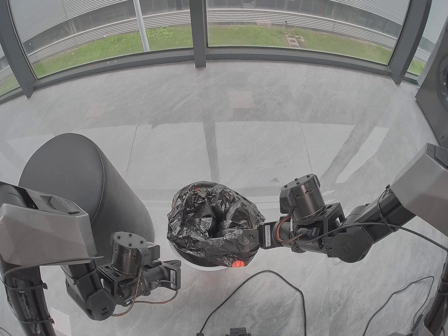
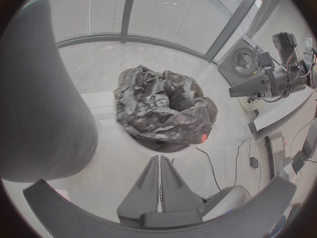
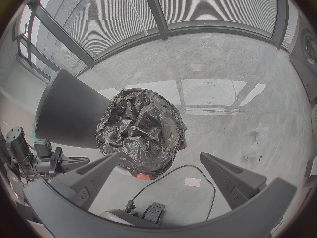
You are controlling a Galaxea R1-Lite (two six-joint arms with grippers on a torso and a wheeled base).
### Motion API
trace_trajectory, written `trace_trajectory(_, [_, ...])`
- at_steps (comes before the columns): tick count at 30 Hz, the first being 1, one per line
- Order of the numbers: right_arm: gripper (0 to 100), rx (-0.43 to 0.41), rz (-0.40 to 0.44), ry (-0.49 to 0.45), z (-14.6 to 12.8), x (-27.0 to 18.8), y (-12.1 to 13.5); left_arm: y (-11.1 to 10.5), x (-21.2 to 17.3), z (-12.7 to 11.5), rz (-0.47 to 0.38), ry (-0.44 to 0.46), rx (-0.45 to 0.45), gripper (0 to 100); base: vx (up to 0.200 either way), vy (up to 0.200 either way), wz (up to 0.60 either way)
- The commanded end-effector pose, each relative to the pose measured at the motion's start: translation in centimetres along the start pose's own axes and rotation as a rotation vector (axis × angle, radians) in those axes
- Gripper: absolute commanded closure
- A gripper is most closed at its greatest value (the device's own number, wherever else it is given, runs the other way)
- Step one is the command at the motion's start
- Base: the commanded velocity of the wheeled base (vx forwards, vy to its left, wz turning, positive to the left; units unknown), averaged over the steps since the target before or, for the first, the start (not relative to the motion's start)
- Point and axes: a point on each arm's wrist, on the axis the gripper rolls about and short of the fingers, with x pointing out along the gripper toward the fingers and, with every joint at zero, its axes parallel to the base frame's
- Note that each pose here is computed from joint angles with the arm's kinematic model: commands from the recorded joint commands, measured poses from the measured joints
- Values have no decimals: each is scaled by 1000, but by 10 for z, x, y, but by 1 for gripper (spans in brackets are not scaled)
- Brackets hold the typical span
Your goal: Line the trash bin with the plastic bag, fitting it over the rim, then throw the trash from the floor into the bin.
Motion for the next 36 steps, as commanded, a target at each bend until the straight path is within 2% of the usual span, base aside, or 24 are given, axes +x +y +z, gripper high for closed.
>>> trace_trajectory(1, [0, -6, 10, 1, -1, -1, 4, 12, -11, 12, 24, -63, -36, 100, 0, 0, 0])
trace_trajectory(5, [0, -17, 20, 3, -3, -1, 8, 11, -7, 19, 20, -91, -71, 100, 0, 0, 0])
trace_trajectory(6, [0, -37, 39, 7, -6, -3, 16, 10, -7, 19, 14, -91, -164, 100, 0, 0, 0])
trace_trajectory(8, [0, -42, 49, 10, -8, -4, 21, 8, -8, 19, 9, -90, -235, 100, 0, 0, 0])
trace_trajectory(9, [0, -54, 68, 15, -12, -6, 29, -2, -10, 17, -13, -74, -369, 100, 0, 0, 0])
trace_trajectory(12, [0, -69, 88, 21, -16, -7, 38, -21, -22, 20, -53, -40, -580, 100, 0, 0, 0])
trace_trajectory(13, [0, -69, 88, 21, -16, -7, 38, -21, -22, 20, -53, -40, -580, 100, 0, 0, 0])
trace_trajectory(14, [0, -74, 92, 22, -17, -8, 40, -37, -31, 20, -72, 15, -703, 100, 0, 0, 0])
trace_trajectory(15, [0, -74, 92, 23, -17, -8, 39, -44, -34, 20, -80, 39, -756, 100, 0, 0, 0])
trace_trajectory(16, [0, -75, 93, 24, -17, -8, 40, -45, -35, 20, -82, 41, -765, 100, 0, 0, 0])
trace_trajectory(17, [0, -72, 91, 22, -17, -8, 39, -55, -35, 27, -108, 50, -856, 100, 0, 0, 0])
trace_trajectory(19, [0, -69, 88, 21, -16, -7, 38, -62, -28, 39, -121, 26, -938, 100, 0, 0, 0])
trace_trajectory(20, [0, -69, 88, 21, -16, -7, 38, -62, -28, 40, -121, 24, -942, 100, 0, 0, 0])
trace_trajectory(22, [0, -65, 86, 19, -15, -8, 37, -62, -10, 42, -58, 9, -972, 100, 0, 0, 0])
trace_trajectory(25, [0, -61, 84, 17, -14, -8, 36, -58, 0, 35, 30, 6, -969, 100, 0, 0, 0])
trace_trajectory(31, [0, -58, 80, 15, -13, -7, 34, -57, -10, 38, 16, -7, -1003, 100, 0, 0, 0])
trace_trajectory(34, [0, -58, 79, 17, -14, -7, 34, -59, -20, 51, -27, -44, -1028, 100, 0, 0, 0])
trace_trajectory(36, [0, -58, 79, 17, -14, -7, 34, -59, -19, 48, -13, -40, -1028, 100, 0, 0, 0])
